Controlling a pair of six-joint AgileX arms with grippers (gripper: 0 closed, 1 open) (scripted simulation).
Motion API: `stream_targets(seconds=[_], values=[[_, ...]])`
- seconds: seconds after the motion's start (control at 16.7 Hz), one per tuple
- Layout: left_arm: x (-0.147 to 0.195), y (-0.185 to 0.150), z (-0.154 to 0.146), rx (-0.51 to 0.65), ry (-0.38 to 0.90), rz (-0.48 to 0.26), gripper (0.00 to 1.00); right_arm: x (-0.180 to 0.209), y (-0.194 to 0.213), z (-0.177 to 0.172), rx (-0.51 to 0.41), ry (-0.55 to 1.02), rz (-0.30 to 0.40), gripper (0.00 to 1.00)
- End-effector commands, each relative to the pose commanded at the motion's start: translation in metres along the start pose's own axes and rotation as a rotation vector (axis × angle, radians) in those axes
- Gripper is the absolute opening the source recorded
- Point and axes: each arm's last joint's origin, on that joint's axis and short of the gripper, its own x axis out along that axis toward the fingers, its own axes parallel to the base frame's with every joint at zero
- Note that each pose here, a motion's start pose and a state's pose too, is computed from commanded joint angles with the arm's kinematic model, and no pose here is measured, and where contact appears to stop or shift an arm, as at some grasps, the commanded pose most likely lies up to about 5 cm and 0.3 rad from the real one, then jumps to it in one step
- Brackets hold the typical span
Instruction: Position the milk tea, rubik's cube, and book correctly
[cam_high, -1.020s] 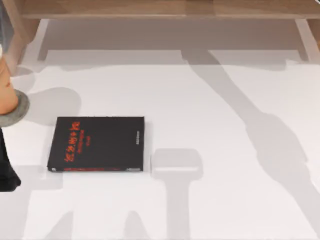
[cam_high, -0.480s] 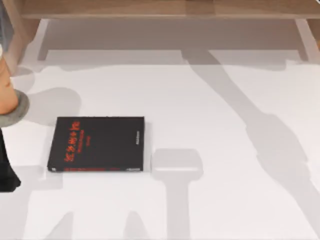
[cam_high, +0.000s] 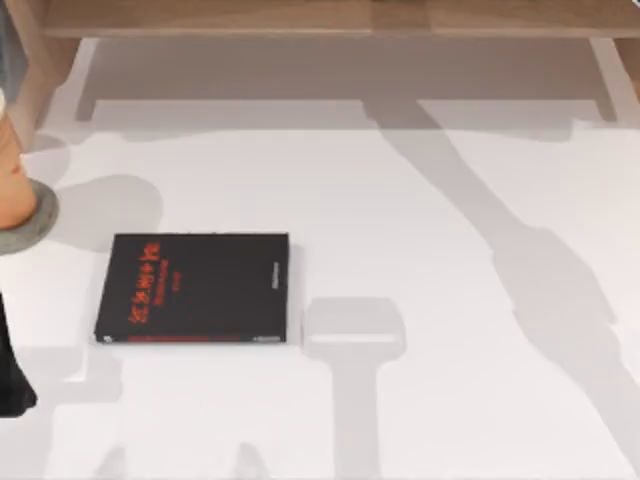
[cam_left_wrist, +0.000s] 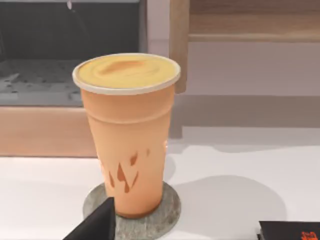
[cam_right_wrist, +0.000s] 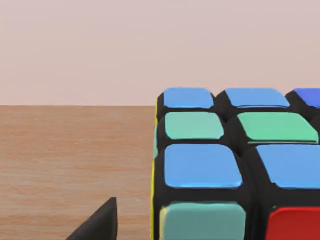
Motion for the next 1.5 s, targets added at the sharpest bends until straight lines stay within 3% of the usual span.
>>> stream_targets(seconds=[0.54,0.84,1.2,1.5], values=[[-0.007,0.0,-0.001,0.0,-0.005,0.0,1.0,-0.002,-0.001,0.001,0.0,0.0,0.002,1.0],[-0.007,0.0,-0.001,0.0,-0.005,0.0,1.0,-0.026,-0.039,0.024,-0.001,-0.002,0.001,1.0],[-0.007,0.0,-0.001,0.0,-0.005,0.0,1.0,-0.109,-0.125,0.044,-0.006,0.002,0.0,1.0],[-0.007,0.0,-0.001,0.0,-0.005,0.0,1.0,-0.209,-0.194,0.011,-0.007,0.003,0.002,1.0]])
